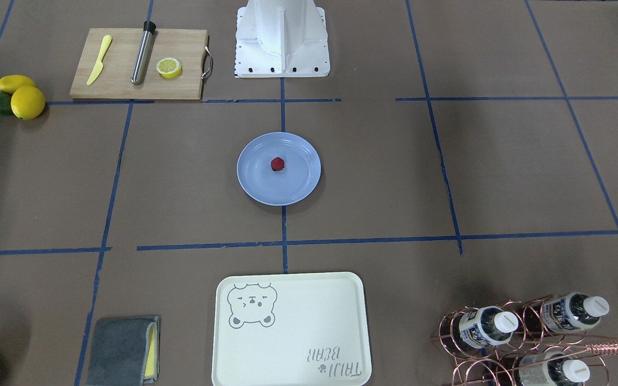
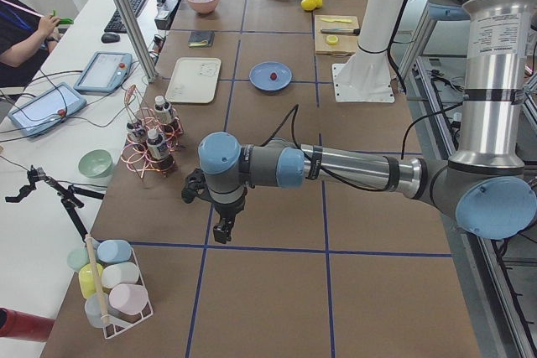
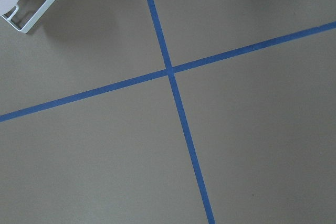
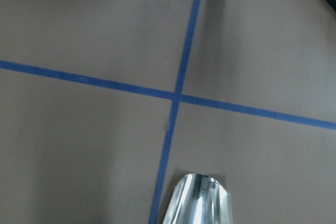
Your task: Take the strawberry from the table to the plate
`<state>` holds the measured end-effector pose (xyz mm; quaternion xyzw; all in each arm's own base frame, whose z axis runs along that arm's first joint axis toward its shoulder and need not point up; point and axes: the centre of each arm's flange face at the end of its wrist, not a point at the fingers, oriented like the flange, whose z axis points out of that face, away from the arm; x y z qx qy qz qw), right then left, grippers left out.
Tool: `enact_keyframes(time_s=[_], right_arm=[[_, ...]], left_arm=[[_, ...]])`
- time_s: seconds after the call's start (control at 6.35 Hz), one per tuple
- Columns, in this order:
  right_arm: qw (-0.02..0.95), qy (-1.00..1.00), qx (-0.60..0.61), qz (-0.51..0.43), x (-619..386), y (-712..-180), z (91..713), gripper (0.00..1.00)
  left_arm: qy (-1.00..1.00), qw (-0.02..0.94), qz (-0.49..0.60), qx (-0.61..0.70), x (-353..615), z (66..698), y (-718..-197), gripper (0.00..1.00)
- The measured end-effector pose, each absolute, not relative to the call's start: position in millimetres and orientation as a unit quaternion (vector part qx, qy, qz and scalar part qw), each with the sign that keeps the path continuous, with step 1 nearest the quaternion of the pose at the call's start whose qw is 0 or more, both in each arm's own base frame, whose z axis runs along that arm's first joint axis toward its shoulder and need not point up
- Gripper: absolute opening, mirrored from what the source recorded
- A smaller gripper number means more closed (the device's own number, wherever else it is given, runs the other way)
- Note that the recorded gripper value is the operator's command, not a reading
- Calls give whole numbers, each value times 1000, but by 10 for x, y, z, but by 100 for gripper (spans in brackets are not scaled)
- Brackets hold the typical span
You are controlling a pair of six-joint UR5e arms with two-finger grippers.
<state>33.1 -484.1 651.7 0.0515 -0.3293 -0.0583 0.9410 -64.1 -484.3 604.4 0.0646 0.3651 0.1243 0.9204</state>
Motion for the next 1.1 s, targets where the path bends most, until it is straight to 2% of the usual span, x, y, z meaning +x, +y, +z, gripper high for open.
enact_keyframes(time_s=[0.31, 1.1], right_arm=[[930, -363, 48, -39, 498, -4680, 6635, 100], [928, -369, 48, -31, 526, -4703, 6616, 100]], left_arm=[[366, 920, 125, 64, -637, 6050, -4842, 100], [370, 919, 125, 62, -634, 6076, -4809, 100]])
